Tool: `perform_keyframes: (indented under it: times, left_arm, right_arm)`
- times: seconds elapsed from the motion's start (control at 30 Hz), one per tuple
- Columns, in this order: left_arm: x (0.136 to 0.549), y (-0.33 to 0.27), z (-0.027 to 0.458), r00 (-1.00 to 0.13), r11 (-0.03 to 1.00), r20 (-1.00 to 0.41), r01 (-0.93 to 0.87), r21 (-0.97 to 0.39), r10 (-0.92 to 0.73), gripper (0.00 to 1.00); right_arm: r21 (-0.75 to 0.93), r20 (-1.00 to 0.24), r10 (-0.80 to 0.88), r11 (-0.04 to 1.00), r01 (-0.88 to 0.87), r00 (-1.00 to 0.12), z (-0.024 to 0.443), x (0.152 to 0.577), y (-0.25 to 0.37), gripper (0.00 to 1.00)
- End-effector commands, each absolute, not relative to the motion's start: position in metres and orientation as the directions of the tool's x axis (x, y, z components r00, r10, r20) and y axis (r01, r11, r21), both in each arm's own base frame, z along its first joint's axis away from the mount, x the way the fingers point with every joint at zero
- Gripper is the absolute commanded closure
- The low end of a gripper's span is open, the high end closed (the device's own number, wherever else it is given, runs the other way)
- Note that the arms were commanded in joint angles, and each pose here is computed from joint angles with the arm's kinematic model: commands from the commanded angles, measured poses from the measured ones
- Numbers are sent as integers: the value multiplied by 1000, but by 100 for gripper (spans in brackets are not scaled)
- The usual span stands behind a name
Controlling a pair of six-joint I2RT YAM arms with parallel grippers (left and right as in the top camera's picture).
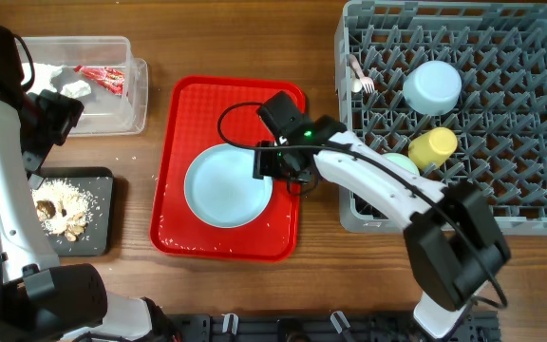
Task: Sort waste into correct bins and load items into the dishwasher rack
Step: 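Return the plate to the red tray and release it with the left gripper, then grasp the light-blue plate on the red tray with the right gripper, then carry the plate to the rack and stand it upright in the back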
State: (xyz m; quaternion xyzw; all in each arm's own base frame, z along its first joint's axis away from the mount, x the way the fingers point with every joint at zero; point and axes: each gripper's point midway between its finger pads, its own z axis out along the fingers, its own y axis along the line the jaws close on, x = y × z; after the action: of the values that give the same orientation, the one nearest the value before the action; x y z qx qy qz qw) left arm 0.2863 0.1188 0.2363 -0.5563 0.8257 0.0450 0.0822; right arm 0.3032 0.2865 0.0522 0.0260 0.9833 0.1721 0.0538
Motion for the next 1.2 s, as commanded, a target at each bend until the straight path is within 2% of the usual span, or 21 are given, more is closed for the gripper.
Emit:
perform_keyframes:
  times: [0.0, 0.07, 0.27, 0.4, 0.43, 0.5, 0.57, 0.63, 0.73, 0.83, 0.9, 0.97, 1.03, 1.13, 1.17]
  left_arm:
    - [285, 123, 240, -355, 366, -206, -930, -17, -912, 0]
    - [285, 123, 240, -355, 366, -206, -931, -17, -912, 0]
    - [285, 123, 240, -355, 366, -206, -930, -17, -912, 0]
    - [285, 123, 240, -355, 366, -206, -931, -17, -912, 0]
    - [285, 123, 240, -355, 366, -206, -930, -17, -912, 0]
    - [285, 123, 240, -355, 366, -206, -931, -17, -912, 0]
    - [285, 123, 240, -355, 366, -206, -931, -17, -912, 0]
    - [285, 123, 240, -355, 366, -206, -931, -17, -912, 0]
    - [285, 123, 240, -355, 366, -206, -931, -17, -912, 0]
    - [285, 123, 240, -355, 366, -206, -931, -17, -912, 0]
    - [285, 123, 240, -355, 366, -206, -931, -17, -912, 0]
    - [285, 123, 240, -355, 366, -206, -930, -17, -912, 0]
    - [285, 123, 240, -355, 366, -206, -931, -17, -912, 0]
    - [285, 123, 240, -355, 366, -206, -930, -17, -912, 0]
    - [285, 123, 240, -355, 366, -206, -930, -17, -912, 0]
  right_arm:
    - [330, -58, 87, 942, 63, -995, 38, 302, 289, 47]
    - [320, -47, 101, 944, 80, -994, 33, 299, 290, 54]
    - [248, -9, 130, 961, 124, -991, -6, 292, 293, 58]
    - [245, -5, 132, 961, 127, -991, -10, 293, 293, 83]
    - [245, -5, 132, 961, 127, -991, -10, 293, 293, 93]
    - [256, -7, 133, 958, 126, -991, -5, 294, 295, 96]
    - [313, -35, 171, 938, 152, -985, 31, 312, 288, 96]
    - [361, -102, 178, 924, 130, -979, 66, 330, 277, 96]
    - [447, -327, 257, 890, 91, -909, 160, 373, 223, 95]
    - [421, -560, 411, 889, 180, -720, 242, 398, 125, 96]
    - [345, -710, 503, 859, 378, -493, 289, 396, 35, 96]
    - [250, -796, 486, 806, 536, -360, 303, 390, -14, 96]
    - [109, -863, 411, 720, 685, -294, 300, 385, -50, 96]
    - [-28, -885, 339, 647, 762, -320, 276, 397, -66, 96]
    - [-91, -878, 308, 645, 759, -367, 260, 406, -66, 96]
